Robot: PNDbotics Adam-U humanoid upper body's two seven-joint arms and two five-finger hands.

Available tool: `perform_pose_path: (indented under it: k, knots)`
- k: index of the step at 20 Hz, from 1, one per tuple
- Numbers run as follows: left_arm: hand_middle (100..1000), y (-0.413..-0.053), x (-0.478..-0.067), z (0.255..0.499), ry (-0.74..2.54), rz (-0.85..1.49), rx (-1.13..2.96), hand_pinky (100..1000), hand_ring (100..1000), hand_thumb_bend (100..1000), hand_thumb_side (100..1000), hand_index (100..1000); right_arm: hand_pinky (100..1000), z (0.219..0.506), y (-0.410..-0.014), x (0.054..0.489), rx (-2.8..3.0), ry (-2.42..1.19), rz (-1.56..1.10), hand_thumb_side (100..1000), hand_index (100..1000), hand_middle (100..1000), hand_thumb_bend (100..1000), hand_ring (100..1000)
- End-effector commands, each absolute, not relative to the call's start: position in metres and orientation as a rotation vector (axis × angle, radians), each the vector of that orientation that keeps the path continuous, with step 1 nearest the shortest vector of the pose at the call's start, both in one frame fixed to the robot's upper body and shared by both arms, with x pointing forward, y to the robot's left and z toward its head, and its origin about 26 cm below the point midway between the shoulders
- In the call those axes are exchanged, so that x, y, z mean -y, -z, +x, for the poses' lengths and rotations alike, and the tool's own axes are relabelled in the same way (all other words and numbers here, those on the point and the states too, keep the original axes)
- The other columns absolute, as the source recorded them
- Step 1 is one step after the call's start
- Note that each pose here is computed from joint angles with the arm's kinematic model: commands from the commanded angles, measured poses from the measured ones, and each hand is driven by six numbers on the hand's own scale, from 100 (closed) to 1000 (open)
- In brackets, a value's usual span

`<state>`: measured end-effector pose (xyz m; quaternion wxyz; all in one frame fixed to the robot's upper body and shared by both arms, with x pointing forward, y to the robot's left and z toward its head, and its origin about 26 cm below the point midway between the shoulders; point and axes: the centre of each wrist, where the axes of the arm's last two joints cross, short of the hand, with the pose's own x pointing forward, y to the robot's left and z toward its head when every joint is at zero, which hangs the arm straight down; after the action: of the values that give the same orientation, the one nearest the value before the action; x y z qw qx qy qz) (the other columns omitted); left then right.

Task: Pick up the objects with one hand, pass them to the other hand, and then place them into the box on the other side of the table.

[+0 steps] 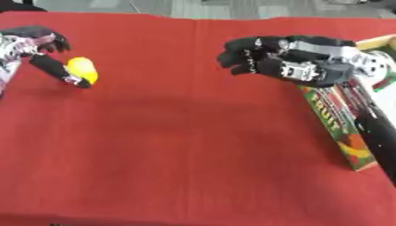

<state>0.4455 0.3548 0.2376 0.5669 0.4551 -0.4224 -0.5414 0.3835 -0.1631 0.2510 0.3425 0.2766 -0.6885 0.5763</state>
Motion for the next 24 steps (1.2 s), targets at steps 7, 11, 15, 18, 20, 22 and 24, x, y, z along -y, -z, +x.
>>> perform_pose_path:
  k: [7, 11, 15, 18, 20, 22, 24]
  knots:
    - [761, -0.265, -0.364, 0.449, 1.178, 1.104, 1.013, 784, 798, 798, 559, 832, 992, 0.379, -0.277, 0.163, 1.870, -1.461, 0.662, 681, 1000, 934, 100, 1000]
    - [752, -0.266, -0.363, 0.451, 1.145, 1.099, 1.043, 775, 787, 711, 558, 818, 992, 0.380, -0.280, 0.164, 1.880, -1.465, 0.642, 680, 1000, 932, 100, 1000]
    - [747, -0.261, -0.362, 0.454, 1.133, 1.068, 1.051, 775, 786, 603, 504, 786, 991, 0.381, -0.281, 0.164, 1.888, -1.470, 0.633, 680, 1000, 933, 100, 1000]
    - [745, -0.259, -0.362, 0.455, 1.156, 1.025, 1.019, 772, 786, 495, 404, 751, 992, 0.381, -0.282, 0.165, 1.892, -1.467, 0.630, 681, 1000, 934, 100, 1000]
    - [737, -0.259, -0.362, 0.455, 1.165, 1.007, 0.999, 770, 782, 391, 307, 720, 992, 0.381, -0.281, 0.165, 1.890, -1.467, 0.632, 682, 1000, 934, 100, 1000]
    - [719, -0.259, -0.362, 0.455, 1.168, 0.994, 0.989, 763, 769, 271, 204, 679, 992, 0.381, -0.281, 0.165, 1.889, -1.468, 0.632, 681, 1000, 934, 100, 1000]
    - [693, -0.260, -0.361, 0.454, 1.166, 0.991, 0.997, 751, 751, 186, 172, 640, 992, 0.381, -0.281, 0.166, 1.890, -1.468, 0.632, 679, 1000, 934, 100, 1000]
